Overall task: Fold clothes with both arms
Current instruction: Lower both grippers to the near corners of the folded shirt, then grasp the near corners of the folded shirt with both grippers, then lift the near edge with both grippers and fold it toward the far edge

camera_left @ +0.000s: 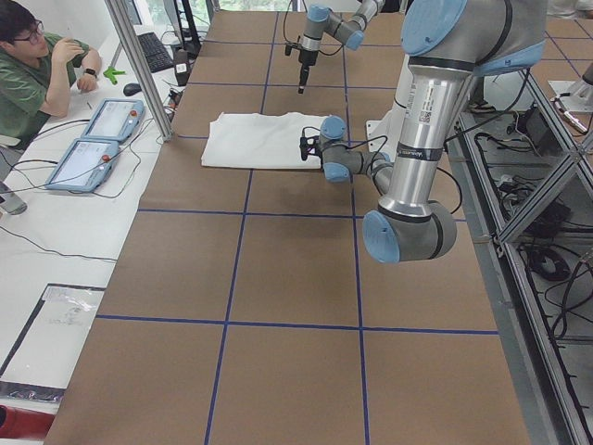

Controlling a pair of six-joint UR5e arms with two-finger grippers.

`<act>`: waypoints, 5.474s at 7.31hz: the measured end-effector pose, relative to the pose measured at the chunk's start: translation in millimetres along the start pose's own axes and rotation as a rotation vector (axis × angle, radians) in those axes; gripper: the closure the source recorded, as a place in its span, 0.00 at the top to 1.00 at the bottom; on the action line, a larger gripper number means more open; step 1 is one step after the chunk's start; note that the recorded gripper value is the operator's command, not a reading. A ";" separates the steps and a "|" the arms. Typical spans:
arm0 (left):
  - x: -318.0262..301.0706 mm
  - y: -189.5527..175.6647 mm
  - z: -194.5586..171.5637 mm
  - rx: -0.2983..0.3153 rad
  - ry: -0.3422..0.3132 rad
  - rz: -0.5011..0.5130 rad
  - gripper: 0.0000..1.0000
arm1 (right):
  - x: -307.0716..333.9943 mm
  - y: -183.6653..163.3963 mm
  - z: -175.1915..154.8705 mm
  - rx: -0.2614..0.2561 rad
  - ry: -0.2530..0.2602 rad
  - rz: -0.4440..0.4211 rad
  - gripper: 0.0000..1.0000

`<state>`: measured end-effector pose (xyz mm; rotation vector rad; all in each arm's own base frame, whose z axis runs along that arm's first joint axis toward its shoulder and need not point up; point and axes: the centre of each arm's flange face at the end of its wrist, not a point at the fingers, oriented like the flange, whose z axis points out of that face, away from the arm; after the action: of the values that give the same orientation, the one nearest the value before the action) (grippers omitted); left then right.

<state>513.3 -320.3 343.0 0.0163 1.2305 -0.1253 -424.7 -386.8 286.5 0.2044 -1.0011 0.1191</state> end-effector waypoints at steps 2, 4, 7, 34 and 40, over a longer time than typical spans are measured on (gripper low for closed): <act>3.7 0.8 -3.8 0.000 0.010 0.003 0.00 | -4.1 8.9 3.8 0.001 0.004 0.054 1.00; 4.9 0.7 -5.2 0.000 0.013 0.003 0.00 | -17.4 32.2 7.6 -0.020 0.004 0.265 1.00; 6.5 1.0 -6.9 0.001 0.017 0.004 0.00 | -40.9 73.4 25.2 -0.044 0.109 0.609 0.95; 36.8 31.7 -97.8 -0.057 0.099 0.030 0.00 | -133.4 156.8 -15.3 -0.014 0.181 0.933 0.00; 94.3 -1.2 -146.6 -0.040 0.020 0.018 0.00 | -138.0 117.8 -79.6 0.082 0.169 0.632 0.00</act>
<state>406.4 -317.9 205.3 -0.0061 1.2524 -0.0847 -455.8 -254.9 142.0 -0.0548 -0.8632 0.7426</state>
